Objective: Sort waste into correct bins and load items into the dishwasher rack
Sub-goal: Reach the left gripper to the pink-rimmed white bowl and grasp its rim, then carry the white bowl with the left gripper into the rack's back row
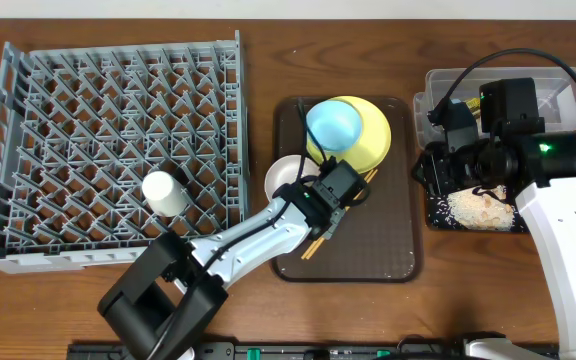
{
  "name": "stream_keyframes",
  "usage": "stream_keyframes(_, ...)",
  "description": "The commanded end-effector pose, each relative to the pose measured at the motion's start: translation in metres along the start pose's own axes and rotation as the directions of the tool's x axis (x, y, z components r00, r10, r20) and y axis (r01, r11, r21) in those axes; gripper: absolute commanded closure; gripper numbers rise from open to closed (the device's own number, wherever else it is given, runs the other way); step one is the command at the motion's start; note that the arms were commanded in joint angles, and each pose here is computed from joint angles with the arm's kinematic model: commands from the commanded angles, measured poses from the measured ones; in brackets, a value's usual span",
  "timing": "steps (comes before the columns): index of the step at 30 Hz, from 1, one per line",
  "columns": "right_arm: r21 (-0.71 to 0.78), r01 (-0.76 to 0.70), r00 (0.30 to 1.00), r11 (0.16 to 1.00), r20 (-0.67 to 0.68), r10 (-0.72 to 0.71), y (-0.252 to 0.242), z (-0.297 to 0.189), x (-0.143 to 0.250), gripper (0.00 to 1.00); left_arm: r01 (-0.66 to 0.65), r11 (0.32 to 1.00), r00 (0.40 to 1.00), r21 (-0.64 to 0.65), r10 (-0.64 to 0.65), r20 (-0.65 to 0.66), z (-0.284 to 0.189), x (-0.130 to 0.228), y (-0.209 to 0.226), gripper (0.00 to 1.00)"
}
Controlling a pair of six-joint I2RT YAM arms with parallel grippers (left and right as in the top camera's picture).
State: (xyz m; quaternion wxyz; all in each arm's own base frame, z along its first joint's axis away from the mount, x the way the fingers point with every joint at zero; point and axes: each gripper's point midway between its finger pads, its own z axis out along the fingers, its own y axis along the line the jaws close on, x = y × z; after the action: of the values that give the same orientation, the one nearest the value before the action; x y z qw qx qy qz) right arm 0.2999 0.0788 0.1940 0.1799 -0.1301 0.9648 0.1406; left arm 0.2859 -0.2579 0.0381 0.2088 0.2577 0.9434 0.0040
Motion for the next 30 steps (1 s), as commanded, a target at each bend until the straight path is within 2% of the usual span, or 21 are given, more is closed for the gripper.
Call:
stream_keyframes(1,0.016,-0.003,1.0,1.0,-0.01,0.003,-0.001,0.0,0.003,0.54,0.022,1.0,0.998,-0.011,-0.021,0.051,-0.021,-0.015,0.008,0.94)
stream_keyframes(8,0.029,-0.003,1.0,1.0,-0.012,0.003,-0.003,0.0,0.003,0.54,0.111,0.994,0.971,0.025,-0.113,0.209,-0.106,-0.054,0.043,0.94)
stream_keyframes(13,0.029,-0.003,1.0,1.0,-0.012,0.003,-0.003,0.0,0.003,0.54,0.155,0.964,0.927,0.216,-0.218,0.306,-0.154,-0.073,0.077,0.94)
stream_keyframes(18,0.029,-0.003,1.0,1.0,-0.012,0.003,-0.003,0.0,0.003,0.54,0.274,0.902,0.859,0.334,-0.386,0.337,-0.171,-0.075,0.147,0.94)
stream_keyframes(24,0.037,-0.002,1.0,0.999,-0.01,0.003,-0.004,0.0,0.002,0.54,0.199,0.748,0.754,0.633,-0.53,0.388,-0.196,-0.081,0.209,0.94)
stream_keyframes(30,0.037,-0.002,1.0,0.999,-0.009,0.003,-0.004,0.0,0.002,0.55,0.073,0.58,0.684,0.811,-0.621,0.383,-0.201,-0.075,0.253,0.94)
